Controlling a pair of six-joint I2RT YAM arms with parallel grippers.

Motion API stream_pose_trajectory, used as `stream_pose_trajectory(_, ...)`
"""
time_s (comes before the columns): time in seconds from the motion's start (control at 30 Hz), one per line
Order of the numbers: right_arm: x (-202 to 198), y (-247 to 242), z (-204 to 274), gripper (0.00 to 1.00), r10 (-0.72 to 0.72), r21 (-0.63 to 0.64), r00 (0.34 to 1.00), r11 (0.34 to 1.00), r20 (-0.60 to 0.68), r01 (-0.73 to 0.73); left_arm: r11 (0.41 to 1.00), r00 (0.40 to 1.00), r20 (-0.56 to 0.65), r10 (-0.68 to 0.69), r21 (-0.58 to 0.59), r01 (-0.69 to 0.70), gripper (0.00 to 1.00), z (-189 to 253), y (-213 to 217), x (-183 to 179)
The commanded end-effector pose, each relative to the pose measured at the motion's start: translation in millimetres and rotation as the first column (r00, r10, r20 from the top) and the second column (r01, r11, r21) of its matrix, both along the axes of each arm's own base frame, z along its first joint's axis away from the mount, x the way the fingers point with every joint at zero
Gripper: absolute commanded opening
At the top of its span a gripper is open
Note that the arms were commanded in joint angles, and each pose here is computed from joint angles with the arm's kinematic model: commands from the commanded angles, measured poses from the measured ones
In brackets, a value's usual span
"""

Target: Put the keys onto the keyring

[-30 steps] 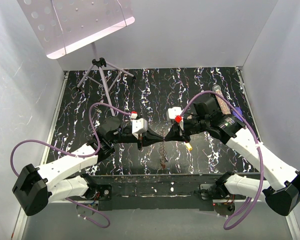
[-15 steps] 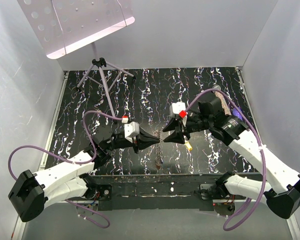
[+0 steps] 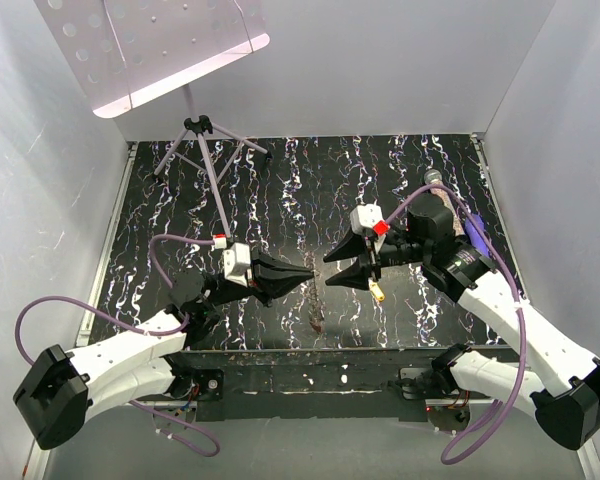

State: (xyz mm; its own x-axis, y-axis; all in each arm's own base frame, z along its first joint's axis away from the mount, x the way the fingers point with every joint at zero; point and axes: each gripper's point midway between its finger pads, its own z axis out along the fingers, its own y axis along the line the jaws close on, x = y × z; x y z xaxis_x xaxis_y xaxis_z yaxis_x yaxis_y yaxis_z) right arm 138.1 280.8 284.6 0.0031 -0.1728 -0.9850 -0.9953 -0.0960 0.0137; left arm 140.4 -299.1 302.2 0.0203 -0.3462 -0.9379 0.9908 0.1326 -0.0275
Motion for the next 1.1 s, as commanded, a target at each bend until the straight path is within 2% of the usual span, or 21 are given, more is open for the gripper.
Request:
stream_pose_trajectory(0.0, -4, 4, 30, 0.56, 0.039, 0.106, 0.996, 0.993, 0.078, -0.048, 0.993, 1.0, 0.023, 0.017, -0.12, -0.014, 0.0, 27, 8, -1)
stream_pose_trajectory(0.1, -8, 4, 33, 0.52, 0.062, 0.115, 0.995, 0.991, 0.073, -0.07, 0.992, 0.999, 0.03, 0.021, -0.126, -0.017, 0.0, 30, 8, 0)
stream_pose_trajectory(0.3, -18, 4, 34, 0.31, 0.126, 0.127, 0.99, 0.983, 0.071, -0.134, 0.992, 0.999, 0.03, 0.018, -0.126, -0.014, 0.0, 29, 8, -1)
stream_pose_trajectory(0.4, -17, 5, 37, 0.26, 0.13, 0.138, 0.988, 0.98, 0.08, -0.14, 0.991, 0.999, 0.031, 0.02, -0.13, -0.016, 0.0, 30, 8, 0)
stream_pose_trajectory(1.07, -10, 14, 38, 0.22, 0.124, 0.153, 0.991, 0.979, 0.054, -0.131, 0.989, 1.0, 0.026, 0.006, -0.149, -0.002, 0.0, 33, 7, -1)
